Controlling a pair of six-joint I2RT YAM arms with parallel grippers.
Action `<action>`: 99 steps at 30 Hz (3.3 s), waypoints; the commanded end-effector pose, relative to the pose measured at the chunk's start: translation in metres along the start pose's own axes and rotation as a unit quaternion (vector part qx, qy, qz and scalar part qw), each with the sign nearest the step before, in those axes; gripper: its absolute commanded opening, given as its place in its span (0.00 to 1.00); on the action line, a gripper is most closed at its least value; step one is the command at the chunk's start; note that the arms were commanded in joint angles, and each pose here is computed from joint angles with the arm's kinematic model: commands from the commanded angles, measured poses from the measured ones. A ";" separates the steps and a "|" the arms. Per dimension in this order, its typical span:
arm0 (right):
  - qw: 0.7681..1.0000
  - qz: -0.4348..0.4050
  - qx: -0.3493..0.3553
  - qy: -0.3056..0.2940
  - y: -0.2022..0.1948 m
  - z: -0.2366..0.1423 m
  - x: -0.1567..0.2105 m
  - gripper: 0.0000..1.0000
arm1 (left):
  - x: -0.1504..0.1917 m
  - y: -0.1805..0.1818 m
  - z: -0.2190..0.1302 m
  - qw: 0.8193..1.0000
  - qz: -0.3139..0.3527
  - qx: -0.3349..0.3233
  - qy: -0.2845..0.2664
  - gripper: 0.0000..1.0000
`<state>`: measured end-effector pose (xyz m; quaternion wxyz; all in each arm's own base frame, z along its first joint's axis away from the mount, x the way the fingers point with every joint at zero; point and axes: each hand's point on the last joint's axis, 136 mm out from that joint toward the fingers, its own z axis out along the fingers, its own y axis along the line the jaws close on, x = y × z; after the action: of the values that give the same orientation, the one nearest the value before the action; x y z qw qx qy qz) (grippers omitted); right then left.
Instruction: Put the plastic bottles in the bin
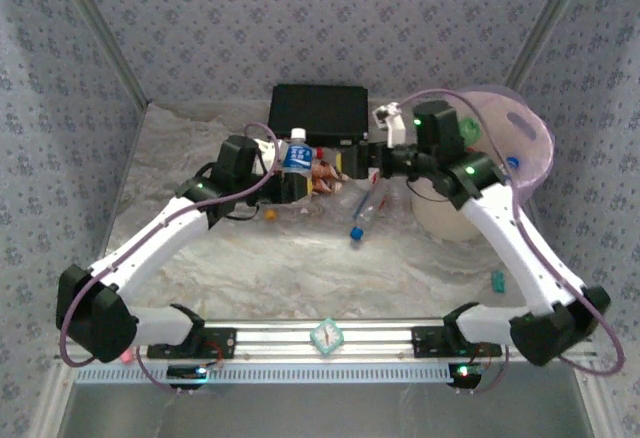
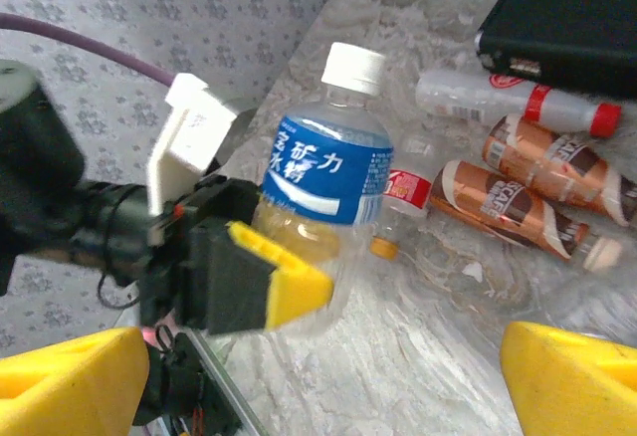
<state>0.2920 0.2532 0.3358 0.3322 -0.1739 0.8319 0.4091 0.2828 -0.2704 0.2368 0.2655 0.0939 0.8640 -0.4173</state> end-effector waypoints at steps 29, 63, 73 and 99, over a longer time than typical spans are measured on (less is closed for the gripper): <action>0.996 0.038 -0.081 -0.002 0.006 0.078 -0.041 0.57 | -0.022 -0.056 -0.005 0.992 0.033 0.116 -0.049 0.86; 0.878 0.110 0.444 -0.142 -0.221 -0.196 -0.083 0.00 | 0.005 0.095 -0.028 0.983 -0.063 -0.167 -0.046 0.76; 0.874 0.152 0.462 -0.015 -0.272 -0.141 -0.027 0.00 | 0.014 0.125 -0.030 0.969 -0.063 -0.236 -0.037 0.78; 0.858 0.172 0.484 -0.025 -0.254 -0.185 -0.003 0.61 | 0.013 0.149 -0.013 0.958 -0.055 -0.281 -0.002 0.91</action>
<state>0.3968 -0.0296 0.2660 0.3472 0.1505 0.9239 0.0566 0.3177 -0.1693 0.1297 0.2507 -0.0397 0.9499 -0.1825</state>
